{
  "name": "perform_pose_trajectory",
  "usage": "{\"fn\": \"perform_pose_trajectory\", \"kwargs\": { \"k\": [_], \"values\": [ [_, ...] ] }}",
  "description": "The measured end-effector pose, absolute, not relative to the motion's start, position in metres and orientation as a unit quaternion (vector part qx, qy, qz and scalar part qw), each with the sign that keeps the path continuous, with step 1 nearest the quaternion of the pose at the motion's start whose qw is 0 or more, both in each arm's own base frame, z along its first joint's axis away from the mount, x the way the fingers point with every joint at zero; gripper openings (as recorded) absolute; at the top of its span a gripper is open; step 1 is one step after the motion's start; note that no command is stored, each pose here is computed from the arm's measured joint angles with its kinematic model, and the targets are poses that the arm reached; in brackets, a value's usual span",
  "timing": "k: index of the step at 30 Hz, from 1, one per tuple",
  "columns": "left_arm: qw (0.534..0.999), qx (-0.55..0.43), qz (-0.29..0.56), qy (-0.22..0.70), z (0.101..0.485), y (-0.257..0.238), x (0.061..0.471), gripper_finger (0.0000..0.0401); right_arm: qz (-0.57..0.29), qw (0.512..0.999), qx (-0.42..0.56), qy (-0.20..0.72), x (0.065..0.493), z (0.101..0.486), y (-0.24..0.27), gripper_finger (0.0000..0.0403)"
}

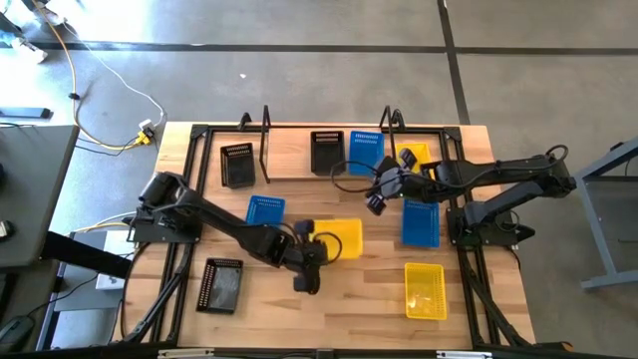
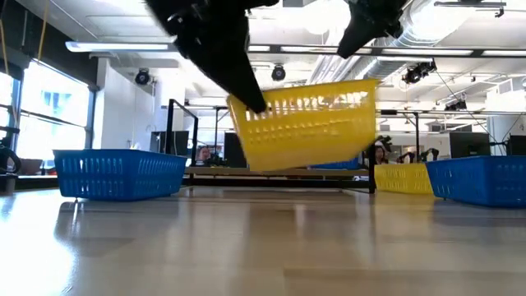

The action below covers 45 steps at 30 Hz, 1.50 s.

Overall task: Stack baskets on shelf by color
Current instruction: Put the bottom left yellow bin on the shelf

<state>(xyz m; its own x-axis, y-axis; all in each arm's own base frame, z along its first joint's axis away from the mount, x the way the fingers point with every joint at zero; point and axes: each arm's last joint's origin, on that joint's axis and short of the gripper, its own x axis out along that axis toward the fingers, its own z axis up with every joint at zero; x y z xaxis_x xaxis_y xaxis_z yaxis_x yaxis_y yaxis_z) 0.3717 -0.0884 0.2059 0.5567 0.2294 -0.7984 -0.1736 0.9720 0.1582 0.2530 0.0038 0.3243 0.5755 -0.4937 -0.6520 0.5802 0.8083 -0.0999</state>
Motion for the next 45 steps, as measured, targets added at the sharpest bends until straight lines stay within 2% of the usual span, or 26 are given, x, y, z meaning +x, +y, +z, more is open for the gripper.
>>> {"fn": "perform_pose_trajectory", "kwargs": {
  "k": [3, 10, 20, 32, 38, 45],
  "values": [
    [0.875, -0.036, 0.185, 0.445, 0.217, -0.079, 0.364, 0.0002, -0.318, 0.88, 0.068, 0.346, 0.253, 0.324, -0.005, 0.0083],
    [0.853, -0.166, 0.344, 0.356, 0.246, -0.052, 0.349, 0.0001, -0.345, 0.869, 0.078, 0.345, 0.252, 0.324, -0.02, 0.0083],
    [0.787, -0.274, 0.488, 0.258, 0.28, 0.01, 0.322, 0.0001, -0.334, 0.868, 0.061, 0.362, 0.251, 0.323, -0.027, 0.0083],
    [0.732, -0.3, 0.567, 0.231, 0.279, 0.087, 0.313, 0.0, -0.327, 0.865, 0.045, 0.378, 0.249, 0.322, -0.026, 0.0083],
    [0.714, -0.315, 0.582, 0.229, 0.278, 0.107, 0.308, 0.0, -0.327, 0.864, 0.044, 0.38, 0.249, 0.322, -0.026, 0.0083],
    [0.69, -0.332, 0.592, 0.251, 0.259, 0.122, 0.314, 0.0, -0.328, 0.864, 0.044, 0.38, 0.249, 0.322, -0.026, 0.0083]
  ]
}}
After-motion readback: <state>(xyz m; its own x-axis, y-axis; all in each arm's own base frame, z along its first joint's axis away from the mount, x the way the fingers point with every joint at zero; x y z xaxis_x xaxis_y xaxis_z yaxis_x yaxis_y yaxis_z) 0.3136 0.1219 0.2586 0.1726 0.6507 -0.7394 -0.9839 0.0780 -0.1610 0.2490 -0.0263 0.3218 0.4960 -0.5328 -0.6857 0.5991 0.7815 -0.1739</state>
